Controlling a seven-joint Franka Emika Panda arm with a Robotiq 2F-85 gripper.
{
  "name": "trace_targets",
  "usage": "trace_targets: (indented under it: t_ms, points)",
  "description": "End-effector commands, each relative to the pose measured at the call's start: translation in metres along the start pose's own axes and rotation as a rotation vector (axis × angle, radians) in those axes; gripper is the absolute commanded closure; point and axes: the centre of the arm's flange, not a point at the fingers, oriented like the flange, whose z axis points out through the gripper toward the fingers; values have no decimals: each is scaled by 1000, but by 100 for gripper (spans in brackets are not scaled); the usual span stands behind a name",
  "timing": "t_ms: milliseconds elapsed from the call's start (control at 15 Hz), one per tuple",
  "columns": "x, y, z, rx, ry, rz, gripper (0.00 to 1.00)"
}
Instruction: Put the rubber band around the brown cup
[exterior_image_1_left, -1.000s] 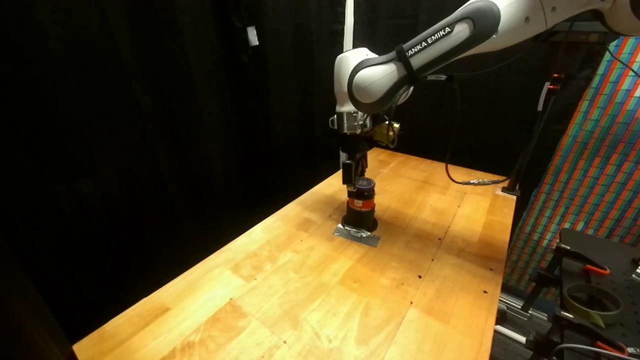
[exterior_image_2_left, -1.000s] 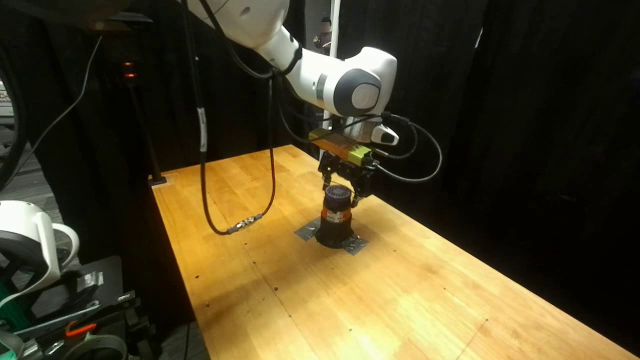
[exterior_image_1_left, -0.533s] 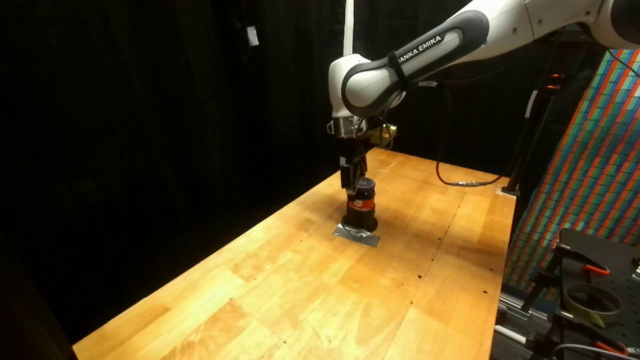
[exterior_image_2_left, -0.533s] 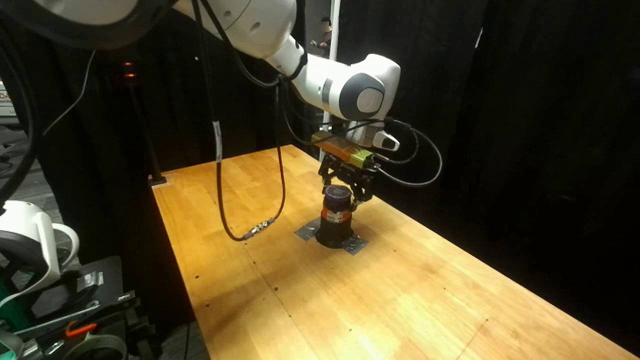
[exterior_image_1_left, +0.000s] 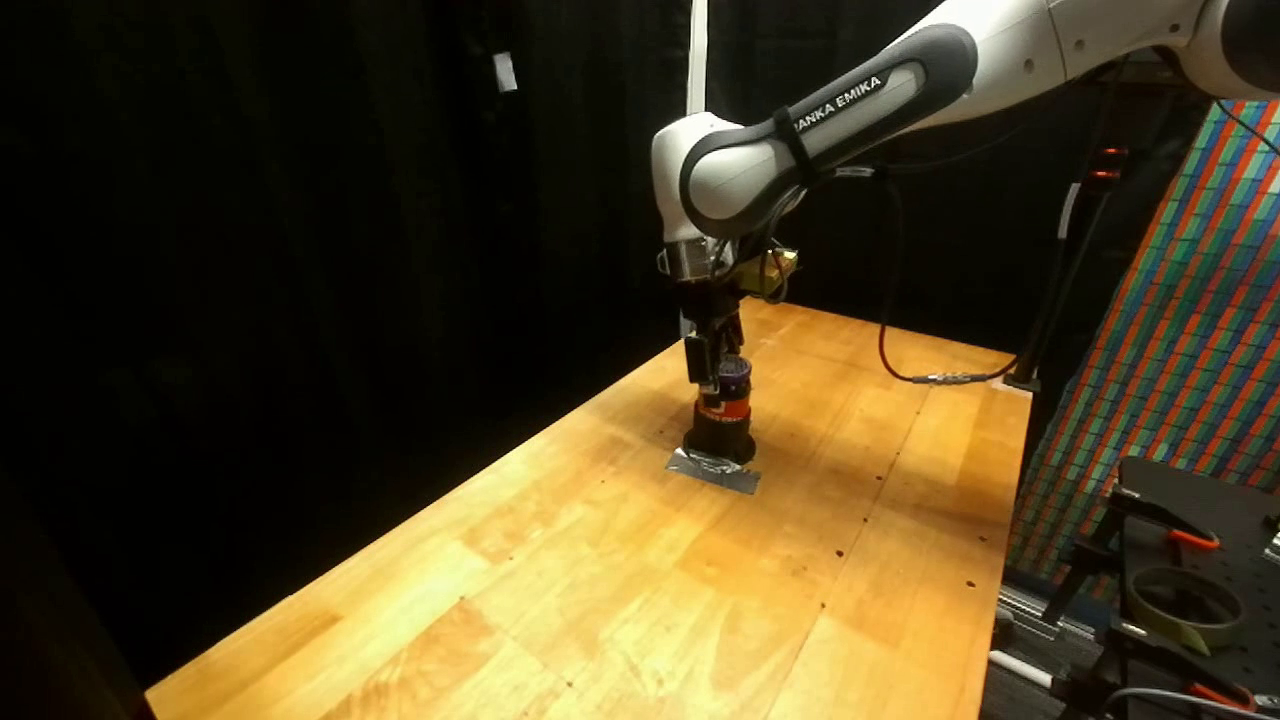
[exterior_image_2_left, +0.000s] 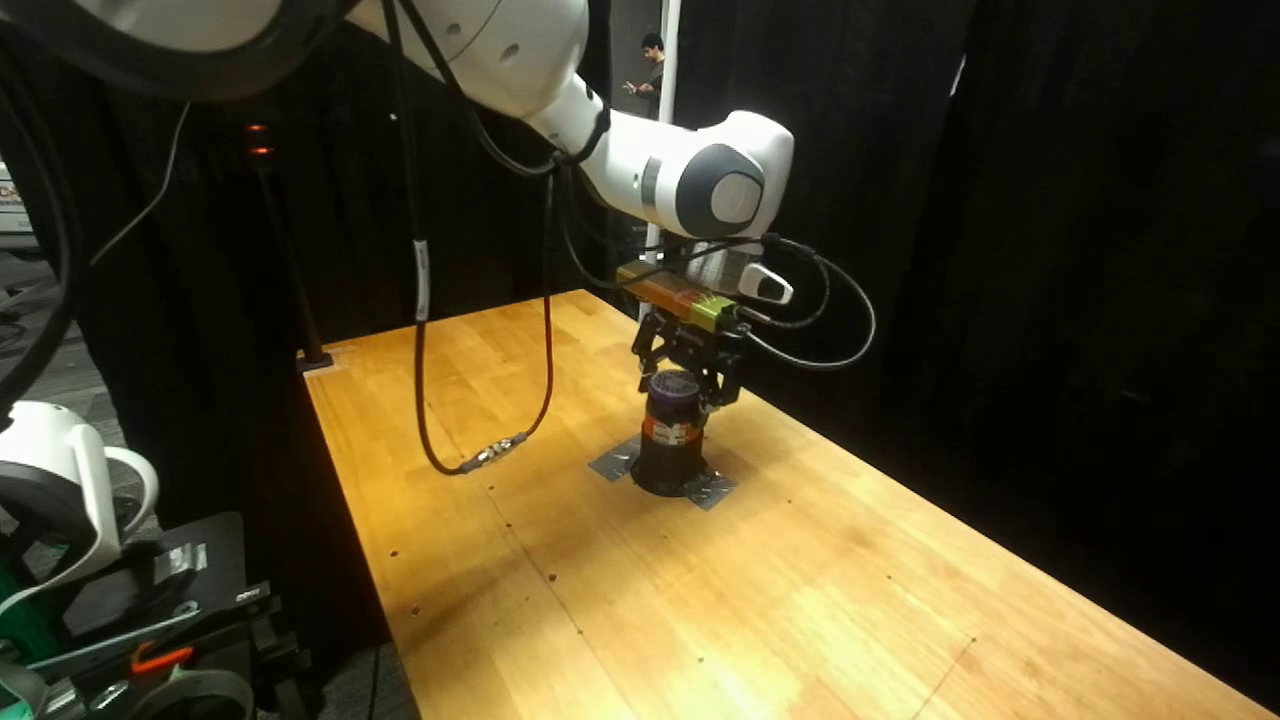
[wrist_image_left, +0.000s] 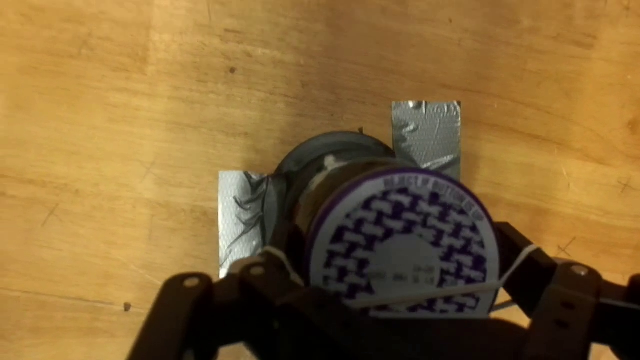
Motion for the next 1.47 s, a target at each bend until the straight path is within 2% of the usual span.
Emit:
trace_targets:
  t_ms: [0,200,600,733,1000,1067,1133,1200,1400]
  points:
    - [-18,-8,10,-44,-130,-28,0]
    - [-49,-10,12,-71,-144,-31,0]
    - [-114,-13,12,-91,-80,-31,0]
    - [-134,-13,14,-100,-4,-36,0]
    - [-155,-9,21,-132,220,-38,0]
    - [-160,-8,24,-135,281,-42,25]
    - [-166,-8,25,-143,338,-45,26]
    - [-172,-7,27,-143,400,-40,32]
    - [-197,-5,33,-140,544,-40,58]
